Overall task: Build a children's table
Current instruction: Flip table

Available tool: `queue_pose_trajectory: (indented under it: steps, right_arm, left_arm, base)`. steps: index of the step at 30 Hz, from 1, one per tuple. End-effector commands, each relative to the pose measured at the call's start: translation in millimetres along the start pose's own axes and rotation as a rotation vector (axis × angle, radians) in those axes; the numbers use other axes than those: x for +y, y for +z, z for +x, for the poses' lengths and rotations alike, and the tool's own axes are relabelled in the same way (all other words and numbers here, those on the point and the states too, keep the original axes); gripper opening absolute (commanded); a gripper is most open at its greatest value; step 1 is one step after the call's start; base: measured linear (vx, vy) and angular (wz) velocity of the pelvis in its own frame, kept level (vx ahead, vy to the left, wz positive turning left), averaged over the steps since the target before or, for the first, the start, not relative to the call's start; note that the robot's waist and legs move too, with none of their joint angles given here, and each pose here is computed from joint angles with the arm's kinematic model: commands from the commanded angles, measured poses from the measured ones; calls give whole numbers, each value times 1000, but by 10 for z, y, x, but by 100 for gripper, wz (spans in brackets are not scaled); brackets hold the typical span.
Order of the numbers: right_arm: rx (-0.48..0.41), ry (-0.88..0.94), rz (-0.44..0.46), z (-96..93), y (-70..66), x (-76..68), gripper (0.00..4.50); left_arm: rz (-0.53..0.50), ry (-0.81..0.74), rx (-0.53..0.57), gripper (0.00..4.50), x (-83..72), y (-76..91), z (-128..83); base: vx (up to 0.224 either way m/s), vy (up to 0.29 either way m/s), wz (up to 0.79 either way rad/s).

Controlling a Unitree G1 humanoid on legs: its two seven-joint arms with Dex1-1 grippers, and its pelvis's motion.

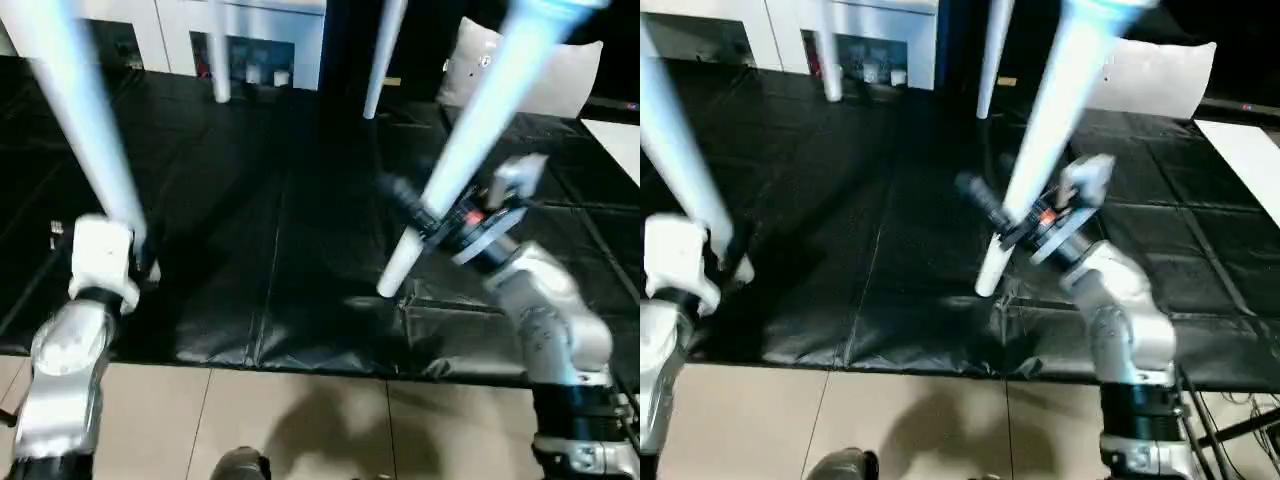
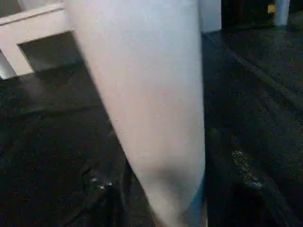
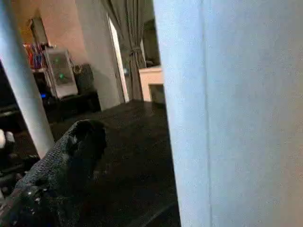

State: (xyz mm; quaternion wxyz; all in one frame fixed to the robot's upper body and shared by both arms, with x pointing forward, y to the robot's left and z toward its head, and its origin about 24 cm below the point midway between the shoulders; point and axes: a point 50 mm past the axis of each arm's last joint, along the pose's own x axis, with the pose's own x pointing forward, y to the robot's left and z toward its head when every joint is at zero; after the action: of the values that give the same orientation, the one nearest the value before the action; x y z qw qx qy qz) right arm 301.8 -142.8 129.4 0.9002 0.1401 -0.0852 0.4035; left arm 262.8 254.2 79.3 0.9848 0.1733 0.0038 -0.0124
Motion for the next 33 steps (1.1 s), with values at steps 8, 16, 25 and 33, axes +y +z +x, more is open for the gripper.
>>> queue_pose_trajectory:
  steps: [8, 16, 25, 33]
  right_arm:
    - [42, -89, -23, -224, -123, -31, 450]
    - [-64, -139, -42, -639, 23, 239, 450]
    - [128, -395, -5, -939, -213, 520, 450]
    - [230, -514, -88, -816, -354, 425, 450]
  left_arm:
    - [-38, -23, -42, 307, -103, 31, -214]
    - [-248, 17, -132, 373, -69, 198, -536]
    - [-239, -81, -51, 376, -397, 267, -690]
    - [-271, -97, -10, 376, -510, 229, -544]
  base:
    - [0, 0, 0]
    - [0, 0, 0]
    - [0, 0, 0]
    - [0, 0, 0]
